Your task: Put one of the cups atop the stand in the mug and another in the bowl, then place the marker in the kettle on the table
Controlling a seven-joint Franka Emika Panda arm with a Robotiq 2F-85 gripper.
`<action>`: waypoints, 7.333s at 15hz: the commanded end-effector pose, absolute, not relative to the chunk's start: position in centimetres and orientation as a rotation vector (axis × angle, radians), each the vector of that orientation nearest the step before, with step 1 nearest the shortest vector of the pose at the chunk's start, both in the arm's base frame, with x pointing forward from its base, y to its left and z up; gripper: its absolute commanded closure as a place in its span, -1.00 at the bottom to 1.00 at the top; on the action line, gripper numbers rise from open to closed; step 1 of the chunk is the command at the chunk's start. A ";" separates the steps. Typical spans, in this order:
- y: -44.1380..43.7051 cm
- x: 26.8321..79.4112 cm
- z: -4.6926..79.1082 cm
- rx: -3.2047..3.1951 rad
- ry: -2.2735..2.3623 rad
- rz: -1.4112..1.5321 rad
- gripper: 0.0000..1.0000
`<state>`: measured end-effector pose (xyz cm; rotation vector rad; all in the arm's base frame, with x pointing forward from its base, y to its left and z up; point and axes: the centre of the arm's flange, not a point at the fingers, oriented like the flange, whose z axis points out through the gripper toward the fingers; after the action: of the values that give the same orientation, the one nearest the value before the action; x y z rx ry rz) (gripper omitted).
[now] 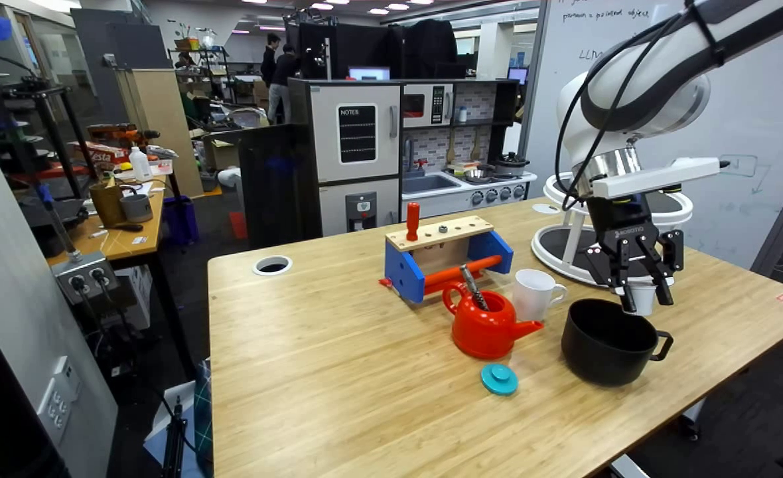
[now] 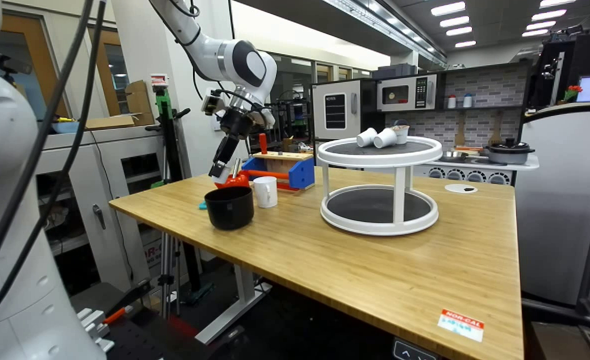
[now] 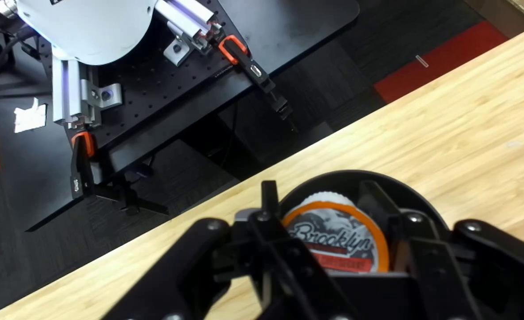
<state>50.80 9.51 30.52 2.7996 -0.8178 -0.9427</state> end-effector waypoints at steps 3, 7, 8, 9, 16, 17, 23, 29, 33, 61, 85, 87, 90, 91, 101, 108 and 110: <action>10.2 51.7 30.0 2.789 -0.807 -0.985 0.53; 11.0 52.3 29.6 2.792 -0.782 -0.994 0.53; 11.0 52.5 29.3 2.790 -0.784 -1.001 0.53; 10.8 52.8 28.8 2.784 -0.796 -1.012 0.53; 9.6 54.8 26.5 2.743 -0.824 -1.051 0.53; 9.7 54.9 26.4 2.743 -0.821 -1.053 0.53; 10.1 54.7 25.7 2.725 -0.809 -1.099 0.53; 10.0 54.1 25.4 2.726 -0.801 -1.059 -0.07; 10.0 54.1 25.4 2.726 -0.800 -1.058 -0.07; 7.3 53.7 32.4 2.663 -0.865 -0.718 -0.05; 19.4 52.6 41.3 3.027 -0.073 -0.246 0.98; 19.4 52.6 41.3 3.027 -0.073 -0.246 0.98; 18.6 52.6 40.6 3.009 -0.110 -0.283 0.34; 18.4 52.8 40.0 2.988 -0.146 -0.319 0.20; 24.4 57.1 39.8 2.839 -0.043 -0.334 0.74; 28.6 59.6 39.6 2.877 0.136 -0.308 -0.32; 29.3 60.7 39.8 2.891 0.166 -0.278 -0.59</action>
<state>58.45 28.12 39.13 2.9038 0.1040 -0.2778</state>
